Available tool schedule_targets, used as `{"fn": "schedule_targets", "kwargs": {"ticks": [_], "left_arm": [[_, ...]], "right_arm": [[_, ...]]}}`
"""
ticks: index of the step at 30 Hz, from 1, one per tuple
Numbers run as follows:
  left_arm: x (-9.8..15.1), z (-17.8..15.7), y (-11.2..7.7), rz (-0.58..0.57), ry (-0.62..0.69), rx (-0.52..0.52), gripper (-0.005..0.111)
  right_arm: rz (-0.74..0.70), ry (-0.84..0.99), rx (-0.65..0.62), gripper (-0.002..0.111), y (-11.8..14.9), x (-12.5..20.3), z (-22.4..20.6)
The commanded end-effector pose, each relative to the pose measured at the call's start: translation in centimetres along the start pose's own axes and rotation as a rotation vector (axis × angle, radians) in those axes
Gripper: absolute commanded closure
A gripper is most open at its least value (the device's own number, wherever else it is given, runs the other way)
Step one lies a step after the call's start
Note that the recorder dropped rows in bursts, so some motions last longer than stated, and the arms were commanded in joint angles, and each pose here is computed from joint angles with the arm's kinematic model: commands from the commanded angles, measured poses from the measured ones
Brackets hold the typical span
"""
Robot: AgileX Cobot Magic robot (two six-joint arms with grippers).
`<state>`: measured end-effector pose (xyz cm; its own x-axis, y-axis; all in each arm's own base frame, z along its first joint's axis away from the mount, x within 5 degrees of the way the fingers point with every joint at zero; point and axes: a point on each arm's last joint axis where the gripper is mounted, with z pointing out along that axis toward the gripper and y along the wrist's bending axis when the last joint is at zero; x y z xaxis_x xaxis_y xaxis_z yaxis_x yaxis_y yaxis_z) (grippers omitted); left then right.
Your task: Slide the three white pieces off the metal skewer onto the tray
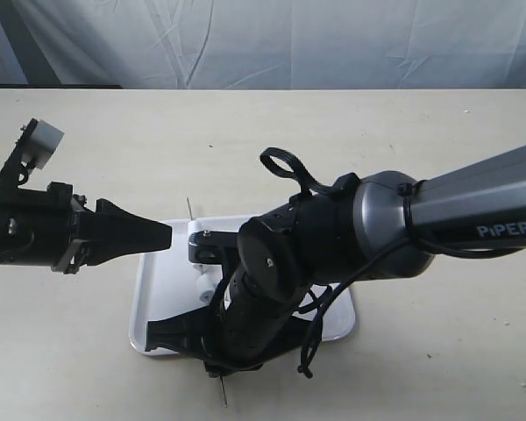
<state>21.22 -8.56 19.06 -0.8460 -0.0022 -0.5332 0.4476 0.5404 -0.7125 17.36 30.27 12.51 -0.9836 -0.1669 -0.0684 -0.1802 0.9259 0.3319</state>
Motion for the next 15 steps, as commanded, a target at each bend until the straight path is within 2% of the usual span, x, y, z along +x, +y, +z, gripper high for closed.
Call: {"fn": "schedule_targets", "kwargs": {"ticks": [1, 5, 7, 15], "left_arm": [[-0.24, 0.08, -0.12, 0.004, -0.009, 0.009, 0.057], [-0.24, 0.08, -0.12, 0.004, -0.009, 0.009, 0.057], [-0.24, 0.08, -0.12, 0.004, -0.009, 0.009, 0.057], [-0.24, 0.08, -0.12, 0.004, -0.009, 0.009, 0.057]], "right_arm": [[-0.013, -0.010, -0.003, 0.102, 0.17, -0.09, 0.00], [-0.013, -0.007, -0.001, 0.102, 0.16, -0.06, 0.00], [-0.016, -0.005, 0.000, 0.109, 0.15, -0.04, 0.00], [-0.051, -0.011, -0.001, 0.109, 0.17, -0.09, 0.00]]}}
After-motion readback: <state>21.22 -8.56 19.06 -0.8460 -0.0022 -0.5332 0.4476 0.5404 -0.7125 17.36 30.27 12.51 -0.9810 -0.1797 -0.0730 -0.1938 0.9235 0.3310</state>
